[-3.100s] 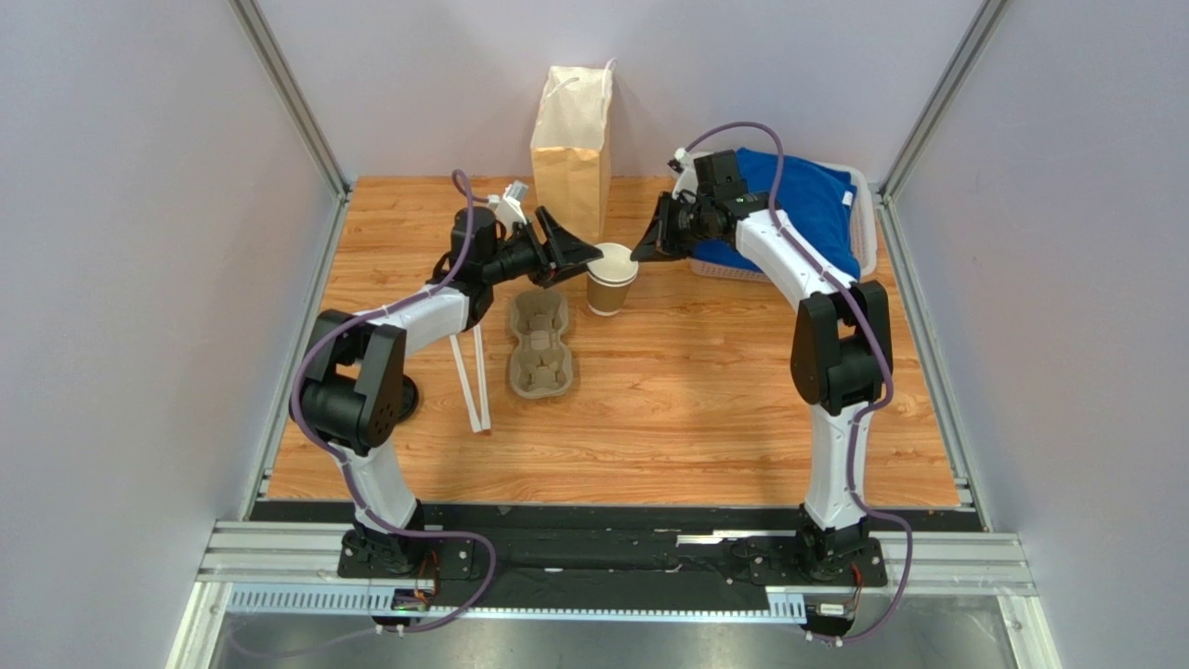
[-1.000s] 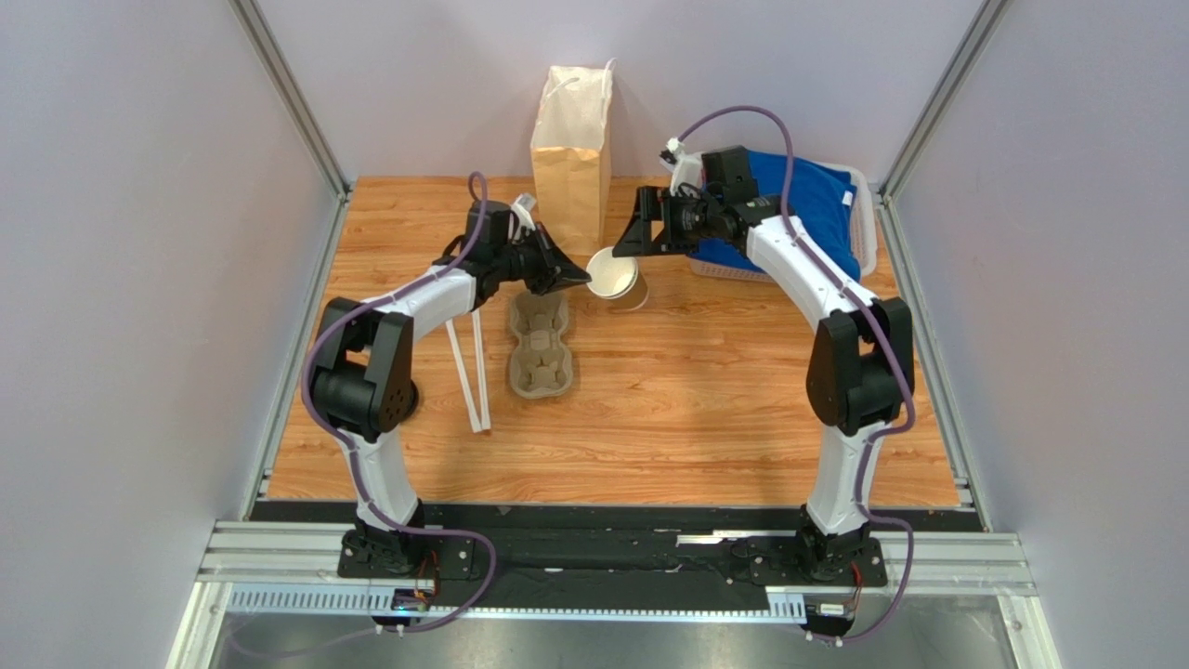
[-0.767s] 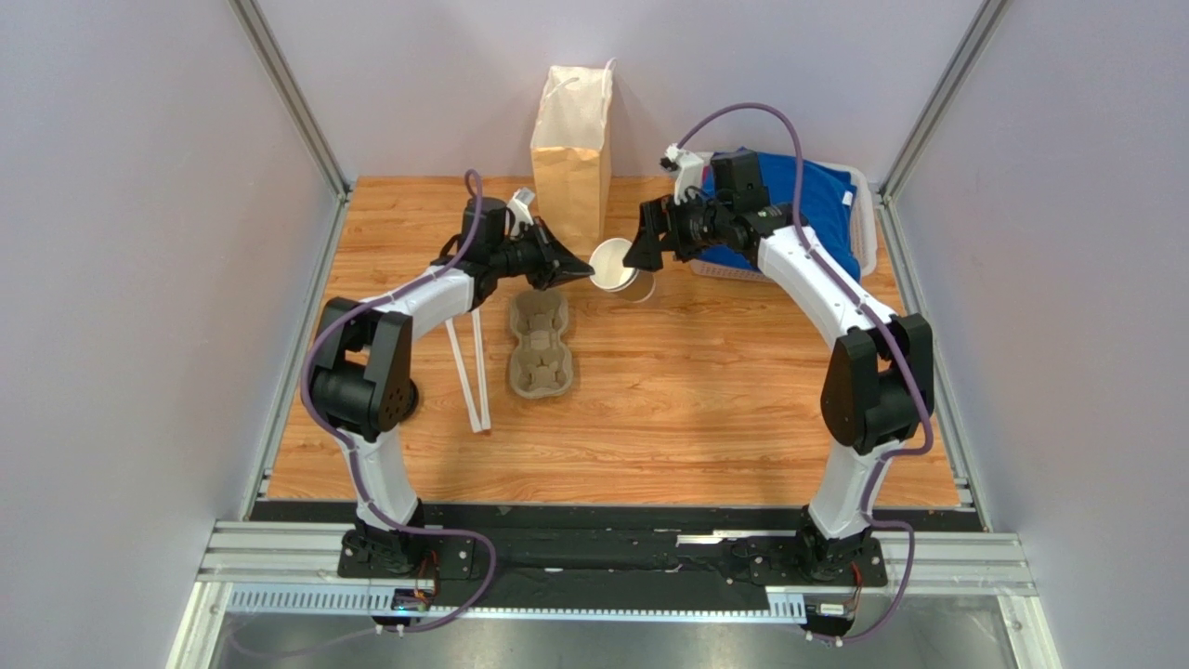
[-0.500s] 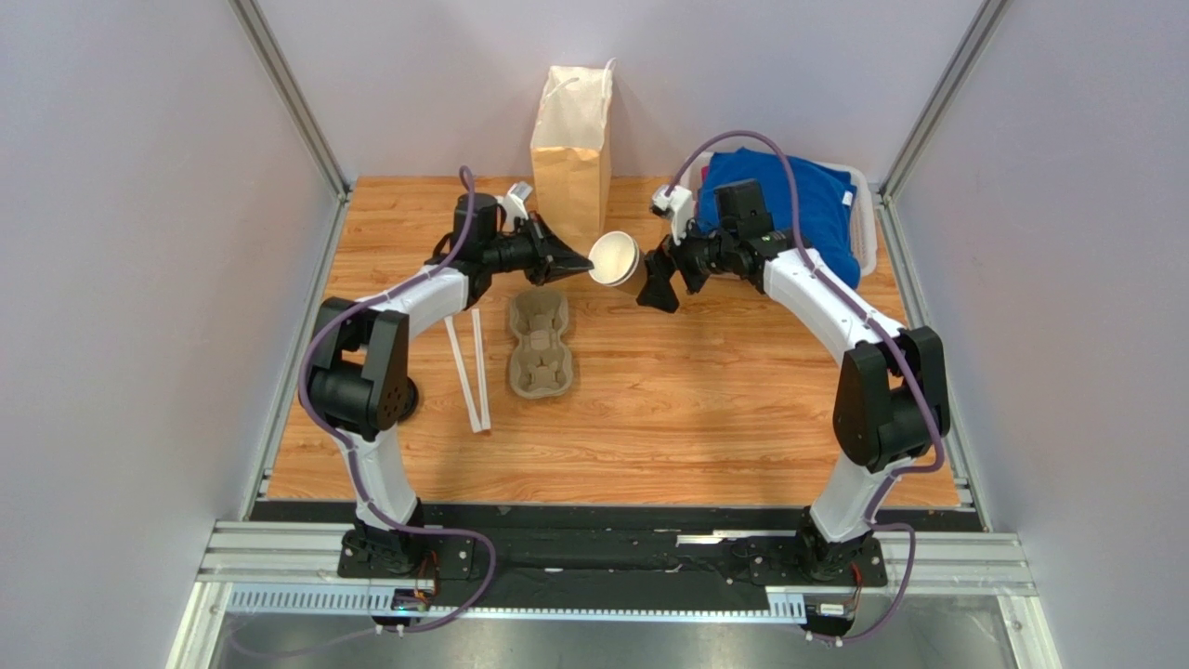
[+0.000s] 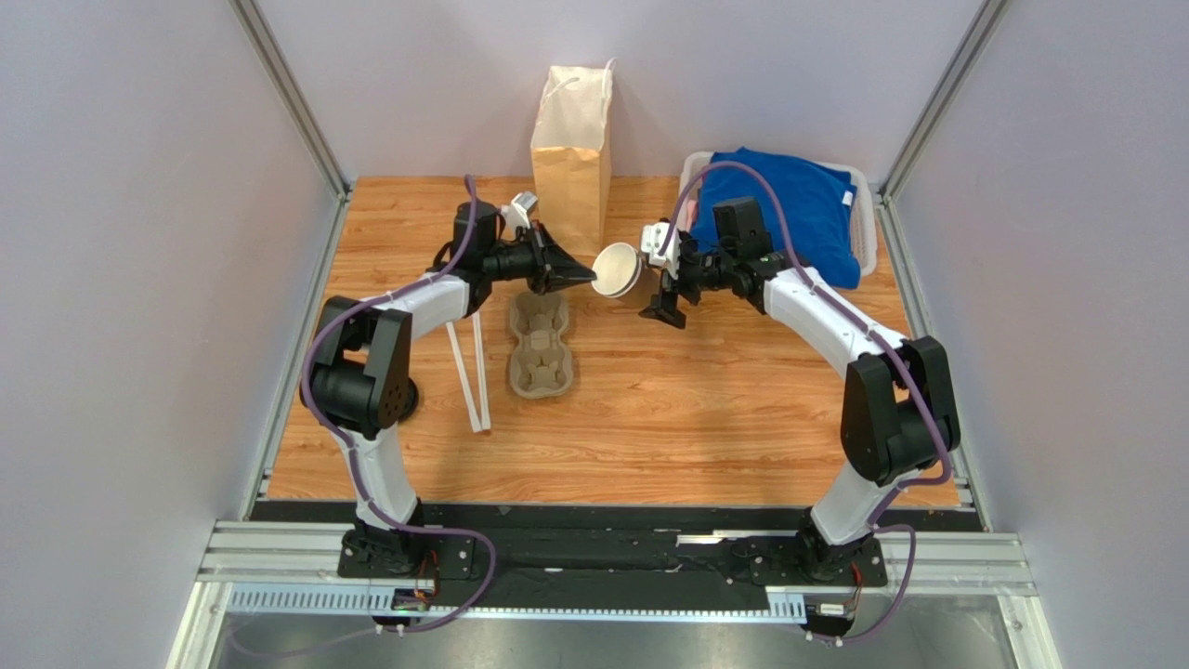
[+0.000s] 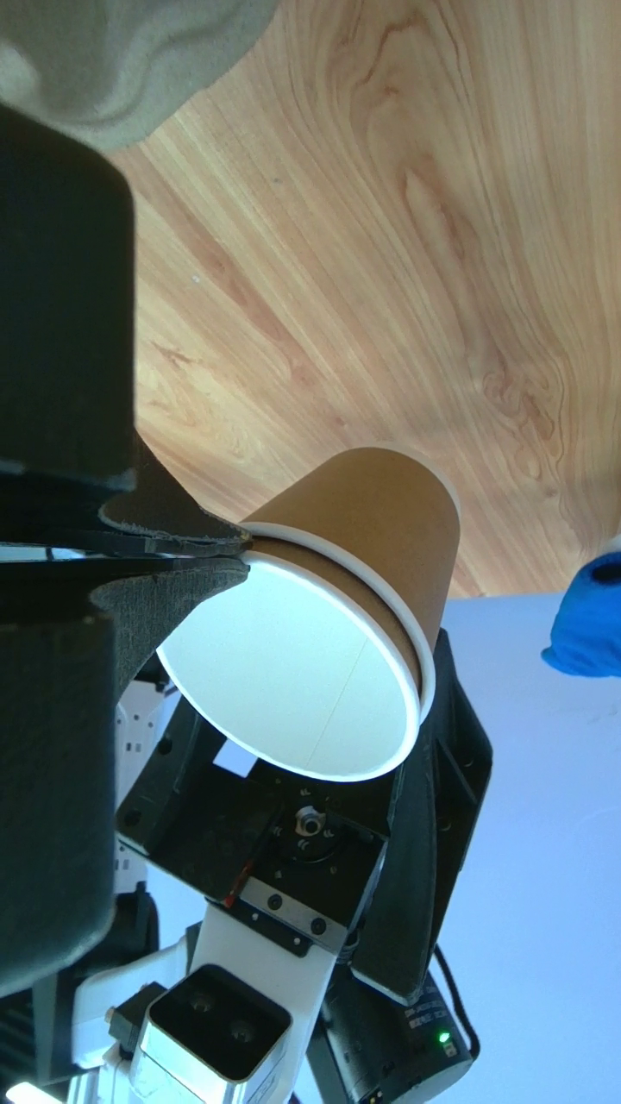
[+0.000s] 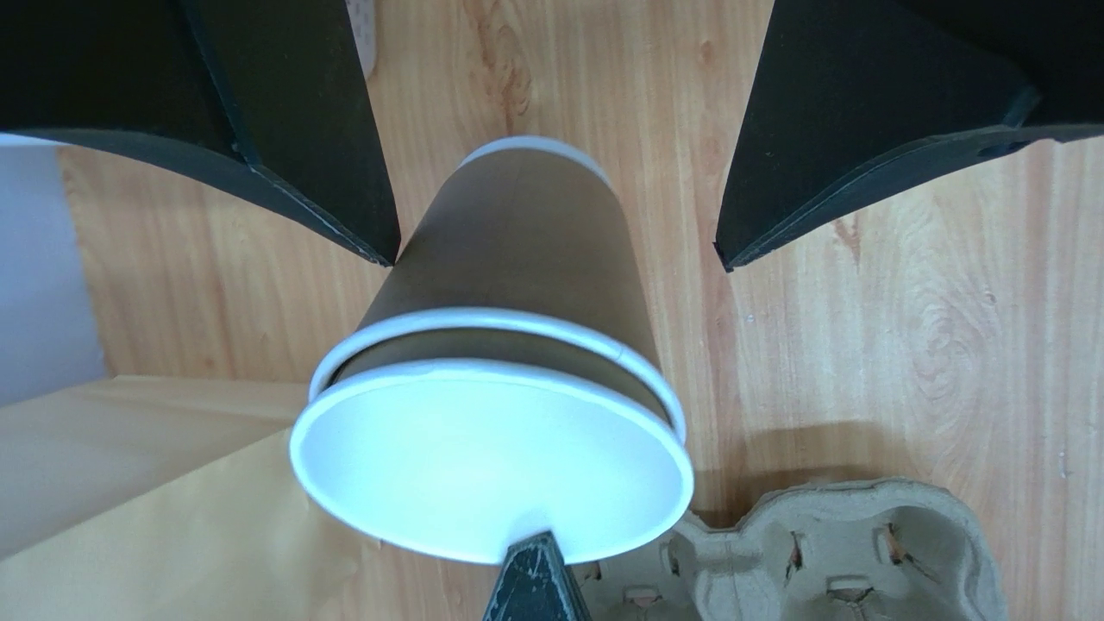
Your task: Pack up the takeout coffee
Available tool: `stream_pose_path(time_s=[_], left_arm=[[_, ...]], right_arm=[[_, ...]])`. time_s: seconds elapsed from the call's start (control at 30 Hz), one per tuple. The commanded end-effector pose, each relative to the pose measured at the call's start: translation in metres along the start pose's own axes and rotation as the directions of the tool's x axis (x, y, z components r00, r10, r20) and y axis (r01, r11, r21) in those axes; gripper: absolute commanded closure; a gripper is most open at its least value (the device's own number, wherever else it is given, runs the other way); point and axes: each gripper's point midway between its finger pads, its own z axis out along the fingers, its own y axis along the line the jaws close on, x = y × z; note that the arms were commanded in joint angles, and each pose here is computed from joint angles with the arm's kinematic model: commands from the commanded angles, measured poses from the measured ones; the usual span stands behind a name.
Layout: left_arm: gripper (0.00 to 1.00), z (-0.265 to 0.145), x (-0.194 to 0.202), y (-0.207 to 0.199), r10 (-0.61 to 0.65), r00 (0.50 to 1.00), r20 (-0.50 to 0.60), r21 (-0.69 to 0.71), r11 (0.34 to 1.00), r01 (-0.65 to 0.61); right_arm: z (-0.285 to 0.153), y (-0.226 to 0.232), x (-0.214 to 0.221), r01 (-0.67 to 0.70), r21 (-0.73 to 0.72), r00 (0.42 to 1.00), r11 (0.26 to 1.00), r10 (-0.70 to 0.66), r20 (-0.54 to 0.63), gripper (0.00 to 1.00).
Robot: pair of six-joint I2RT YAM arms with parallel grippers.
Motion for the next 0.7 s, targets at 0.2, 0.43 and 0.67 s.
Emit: stream_pose_path(time_s=[0.2,0.43,0.67], left_arm=[[1.0,-0.009,0.009,-0.018,0.03,0.999,-0.027,0.1,0.995,-0.027],[1.0,-0.012,0.005,-0.026,0.019,1.0,-0.019,0.128,0.992,-0.017],[1.0,-0.018,0.006,-0.032,0.032,0.999,-0.012,0.159,0.987,-0.03]], right_arm=[[0.018,-0.005,-0.032,0.162,0.006,0.984,0.987,-0.162,0.079,0.04],[0.023,-0.004,-0.025,0.125,-0.006,0.99,0.992,-0.125,0.065,0.11],[0.028,-0.005,-0.018,0.082,-0.02,0.996,0.996,-0.081,0.039,0.21]])
